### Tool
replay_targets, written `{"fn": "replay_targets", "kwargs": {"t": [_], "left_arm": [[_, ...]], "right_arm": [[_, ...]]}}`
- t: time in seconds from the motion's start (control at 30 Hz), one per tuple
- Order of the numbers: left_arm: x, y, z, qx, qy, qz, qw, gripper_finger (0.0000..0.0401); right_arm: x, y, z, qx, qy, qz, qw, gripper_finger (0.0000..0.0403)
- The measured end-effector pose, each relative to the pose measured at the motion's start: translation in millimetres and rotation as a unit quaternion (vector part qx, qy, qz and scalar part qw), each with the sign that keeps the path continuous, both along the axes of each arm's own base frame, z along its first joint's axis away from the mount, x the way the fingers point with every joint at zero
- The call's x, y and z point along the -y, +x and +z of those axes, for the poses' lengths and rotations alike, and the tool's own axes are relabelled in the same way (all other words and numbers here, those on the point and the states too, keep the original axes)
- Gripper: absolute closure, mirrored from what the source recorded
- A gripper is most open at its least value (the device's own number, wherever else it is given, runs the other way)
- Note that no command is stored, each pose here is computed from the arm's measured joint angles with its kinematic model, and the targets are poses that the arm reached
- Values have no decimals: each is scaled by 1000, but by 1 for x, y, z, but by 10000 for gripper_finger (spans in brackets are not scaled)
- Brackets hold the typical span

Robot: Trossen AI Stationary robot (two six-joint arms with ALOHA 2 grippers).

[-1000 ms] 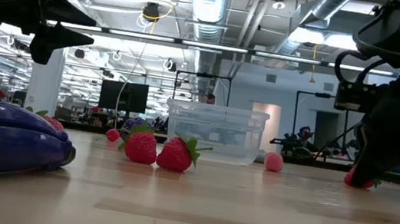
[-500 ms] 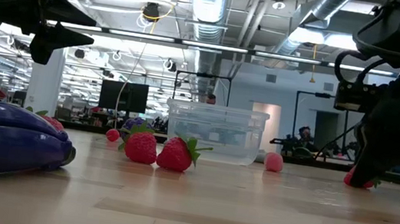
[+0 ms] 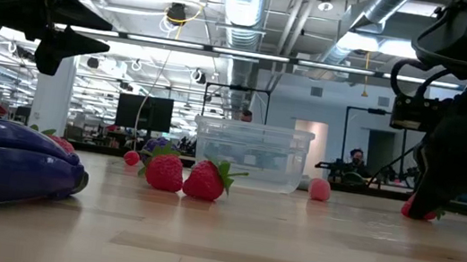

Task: Pick and placing Produce into tupperware
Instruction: Put the red strawberry into the transparent bin

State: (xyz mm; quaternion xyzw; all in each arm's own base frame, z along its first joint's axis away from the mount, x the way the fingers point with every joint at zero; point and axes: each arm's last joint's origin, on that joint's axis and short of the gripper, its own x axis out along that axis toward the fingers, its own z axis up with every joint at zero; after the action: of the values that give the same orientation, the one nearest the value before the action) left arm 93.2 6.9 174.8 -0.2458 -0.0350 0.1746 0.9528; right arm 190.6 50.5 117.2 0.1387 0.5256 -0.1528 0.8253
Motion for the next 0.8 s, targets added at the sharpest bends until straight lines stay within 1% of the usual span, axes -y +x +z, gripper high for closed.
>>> {"fn": "replay_targets", "kwargs": {"t": [0.3, 0.5, 0.6, 0.8], "left_arm": [[0, 0, 0, 0, 0, 0, 1000, 218], [0, 0, 0, 0, 0, 0, 1000, 218], [0, 0, 0, 0, 0, 0, 1000, 218], [0, 0, 0, 0, 0, 0, 1000, 218]], "right_arm": [[2, 1, 0, -1, 2, -5, 1000, 231], [2, 1, 0, 0, 5, -4, 1000, 210], [2, 1, 0, 0, 5, -4, 1000, 207], [2, 1, 0, 0, 5, -4, 1000, 226]]}}
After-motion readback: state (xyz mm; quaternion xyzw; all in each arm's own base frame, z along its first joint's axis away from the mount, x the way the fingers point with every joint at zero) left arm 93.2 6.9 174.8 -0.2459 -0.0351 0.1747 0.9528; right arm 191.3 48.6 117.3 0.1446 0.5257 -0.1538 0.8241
